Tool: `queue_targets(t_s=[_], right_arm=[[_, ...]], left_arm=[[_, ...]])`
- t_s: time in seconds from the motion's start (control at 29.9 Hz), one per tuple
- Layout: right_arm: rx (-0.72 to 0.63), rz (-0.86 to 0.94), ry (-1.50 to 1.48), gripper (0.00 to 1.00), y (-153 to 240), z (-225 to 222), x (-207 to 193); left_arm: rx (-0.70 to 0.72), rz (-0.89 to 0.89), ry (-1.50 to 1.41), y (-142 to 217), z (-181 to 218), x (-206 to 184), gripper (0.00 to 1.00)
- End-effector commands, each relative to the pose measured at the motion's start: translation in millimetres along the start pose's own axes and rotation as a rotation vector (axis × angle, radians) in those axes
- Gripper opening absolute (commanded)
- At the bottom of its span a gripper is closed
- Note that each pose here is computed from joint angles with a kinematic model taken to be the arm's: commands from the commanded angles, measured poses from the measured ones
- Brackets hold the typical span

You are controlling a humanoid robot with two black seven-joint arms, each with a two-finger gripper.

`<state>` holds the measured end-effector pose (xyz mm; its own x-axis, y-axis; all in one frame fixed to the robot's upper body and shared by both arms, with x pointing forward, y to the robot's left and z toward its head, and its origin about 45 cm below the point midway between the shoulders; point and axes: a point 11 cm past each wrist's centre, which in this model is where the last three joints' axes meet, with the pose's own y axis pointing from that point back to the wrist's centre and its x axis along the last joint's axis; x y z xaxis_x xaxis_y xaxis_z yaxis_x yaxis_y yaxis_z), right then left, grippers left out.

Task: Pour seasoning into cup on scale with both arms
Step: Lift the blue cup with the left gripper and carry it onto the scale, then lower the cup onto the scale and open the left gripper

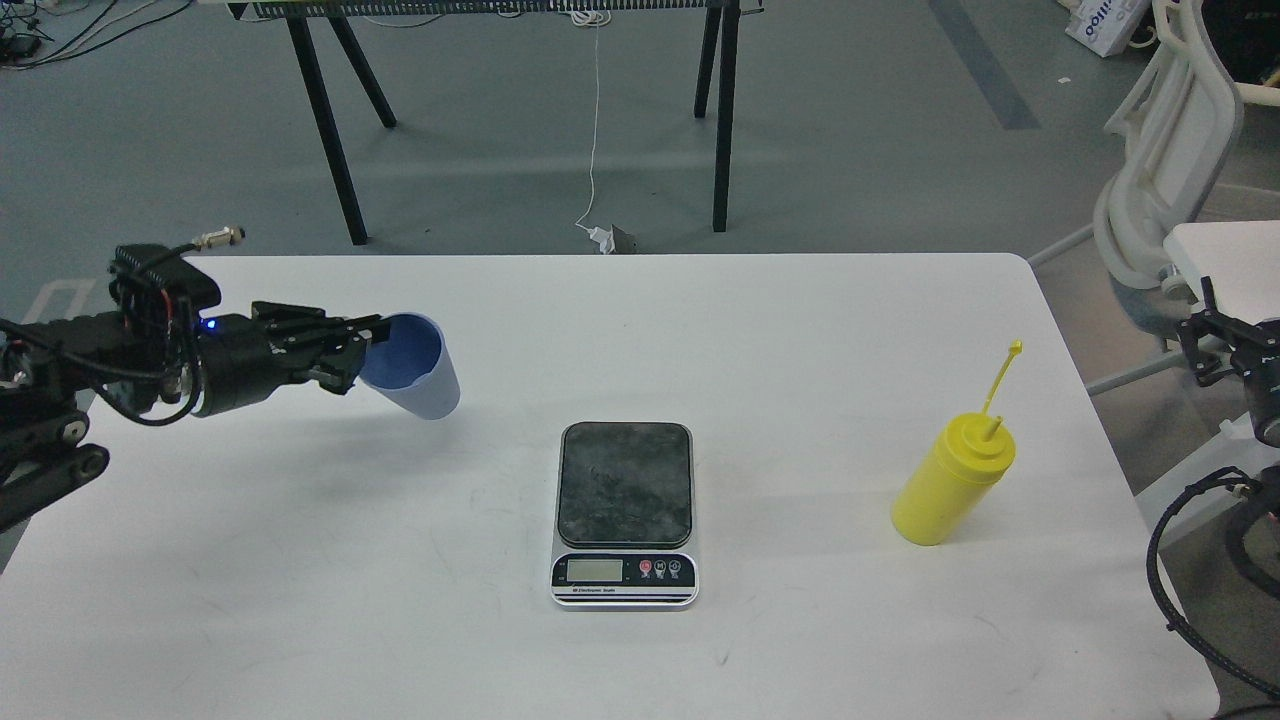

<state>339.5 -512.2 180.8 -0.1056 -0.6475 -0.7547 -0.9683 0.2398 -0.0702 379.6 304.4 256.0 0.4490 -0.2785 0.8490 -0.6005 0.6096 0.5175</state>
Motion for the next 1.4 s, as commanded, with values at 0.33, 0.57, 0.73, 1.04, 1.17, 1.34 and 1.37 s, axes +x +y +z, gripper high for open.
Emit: queue_targets(t_s=[0.33, 0.57, 0.73, 1.04, 1.17, 1.34, 1.37], right_arm=[[0.025, 0.036, 0.021, 1.00, 10.7, -17.0, 14.9], [0.027, 0.035, 0.019, 0.99, 10.6, -16.7, 14.4], [0.025, 0.040, 0.020, 1.00, 12.6, -16.2, 16.6], [0.024, 0.041, 0.021, 1.00, 13.1, -16.1, 17.1], [0.024, 0.043, 0.021, 1.00, 13.3, -16.3, 17.6], [0.024, 0.041, 0.021, 1.00, 13.1, -16.1, 17.1], [0.025, 0.040, 0.020, 0.99, 12.6, -16.2, 16.6]], left_arm=[[-0.251, -0.149, -0.192, -105.0, 120.2, 42.0, 0.02], [-0.264, -0.225, -0.207, -123.8, 136.2, 14.1, 0.02], [-0.244, -0.239, -0.193, -126.8, 128.5, 7.6, 0.03], [-0.241, -0.275, -0.180, -129.8, 128.0, -10.0, 0.09], [-0.233, -0.284, -0.176, -128.3, 124.8, -11.6, 0.15], [-0.238, -0.265, -0.151, -127.9, 125.6, -8.1, 0.76], [-0.239, -0.267, -0.142, -127.1, 124.9, -8.3, 0.76]])
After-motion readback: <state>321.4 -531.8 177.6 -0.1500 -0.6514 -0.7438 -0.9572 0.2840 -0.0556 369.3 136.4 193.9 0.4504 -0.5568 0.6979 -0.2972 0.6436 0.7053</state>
